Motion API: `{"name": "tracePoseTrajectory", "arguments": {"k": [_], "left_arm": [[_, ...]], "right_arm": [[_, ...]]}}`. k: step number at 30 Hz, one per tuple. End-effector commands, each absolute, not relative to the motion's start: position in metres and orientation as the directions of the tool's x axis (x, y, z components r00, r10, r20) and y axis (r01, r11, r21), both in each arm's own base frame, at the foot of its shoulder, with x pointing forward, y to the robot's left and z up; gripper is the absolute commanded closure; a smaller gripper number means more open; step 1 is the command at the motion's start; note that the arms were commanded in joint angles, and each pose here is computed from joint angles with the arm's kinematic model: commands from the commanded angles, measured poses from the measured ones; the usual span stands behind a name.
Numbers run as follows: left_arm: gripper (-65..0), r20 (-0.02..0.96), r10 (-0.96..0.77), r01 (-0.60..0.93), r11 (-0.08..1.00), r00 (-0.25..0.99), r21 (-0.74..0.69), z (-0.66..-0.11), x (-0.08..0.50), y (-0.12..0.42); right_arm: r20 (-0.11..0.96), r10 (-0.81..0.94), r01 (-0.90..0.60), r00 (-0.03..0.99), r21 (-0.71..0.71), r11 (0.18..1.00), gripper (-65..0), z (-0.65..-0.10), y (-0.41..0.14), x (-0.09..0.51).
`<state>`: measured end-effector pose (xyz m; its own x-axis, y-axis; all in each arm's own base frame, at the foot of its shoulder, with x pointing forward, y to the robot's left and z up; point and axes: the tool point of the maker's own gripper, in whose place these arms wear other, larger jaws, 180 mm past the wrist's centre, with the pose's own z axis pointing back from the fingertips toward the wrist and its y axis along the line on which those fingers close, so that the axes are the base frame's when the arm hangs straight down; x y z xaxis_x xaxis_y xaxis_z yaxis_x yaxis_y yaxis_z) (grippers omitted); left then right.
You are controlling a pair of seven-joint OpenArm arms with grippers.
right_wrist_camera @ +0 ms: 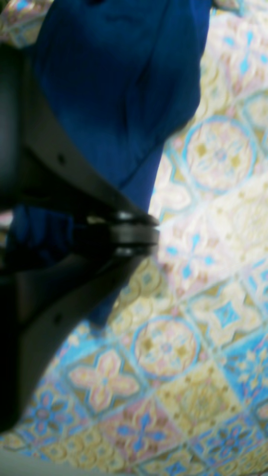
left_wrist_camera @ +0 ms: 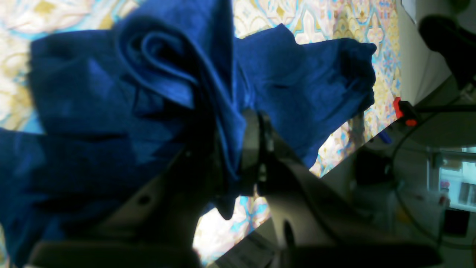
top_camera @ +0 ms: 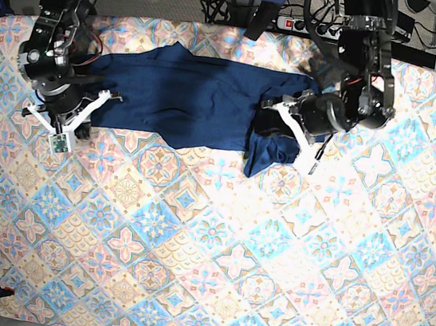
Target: Fold the T-shirt properly
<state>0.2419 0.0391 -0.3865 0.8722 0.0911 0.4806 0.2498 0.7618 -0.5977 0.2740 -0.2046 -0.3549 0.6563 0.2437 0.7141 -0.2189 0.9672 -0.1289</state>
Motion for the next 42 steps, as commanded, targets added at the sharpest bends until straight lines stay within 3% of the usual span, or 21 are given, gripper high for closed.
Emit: {"name": "tracePoseTrajectory", "arguments": {"k": [1,7,11,16,21,27,32,42], "left_arm": [[0.0,0.506,0.096,0.278,0.741,0.857,-0.611,-0.378,0.25,0.031],[0.0,0.474,0.012,0.335,0.694,0.88,-0.638,-0.387,0.25,-0.002],[-5.1,0.467,-0.057,0.385,0.66,0.882,-0.645,-0.39,0.248,-0.024],[-19.5,0.508,-0.067,0.419,0.66,0.859,-0.623,-0.377,0.249,-0.023],[-31.9,0.568,-0.046,0.422,0.719,0.822,-0.552,-0.362,0.245,0.015],[-32.8,0.601,0.013,0.32,0.837,0.799,-0.444,-0.353,0.238,0.092],[-33.1,0.567,0.102,0.16,0.905,0.817,-0.394,-0.364,0.22,0.154],[-33.1,0.443,0.214,0.033,0.873,0.871,-0.486,-0.406,0.214,0.157]], "right_arm": [[0.747,0.25,-0.218,0.616,-0.144,0.965,-0.6,-0.341,-0.207,0.282],[0.744,0.261,-0.221,0.615,-0.155,0.963,-0.6,-0.34,-0.21,0.282],[0.745,0.261,-0.221,0.614,-0.156,0.963,-0.6,-0.339,-0.21,0.282],[0.745,0.261,-0.221,0.614,-0.156,0.963,-0.6,-0.339,-0.21,0.282],[0.745,0.261,-0.221,0.614,-0.156,0.963,-0.6,-0.339,-0.21,0.282],[0.745,0.261,-0.221,0.614,-0.156,0.963,-0.6,-0.339,-0.21,0.282],[0.744,0.264,-0.227,0.613,-0.154,0.962,-0.6,-0.34,-0.208,0.283],[0.742,0.263,-0.228,0.617,-0.151,0.962,-0.6,-0.341,-0.207,0.281]]}}
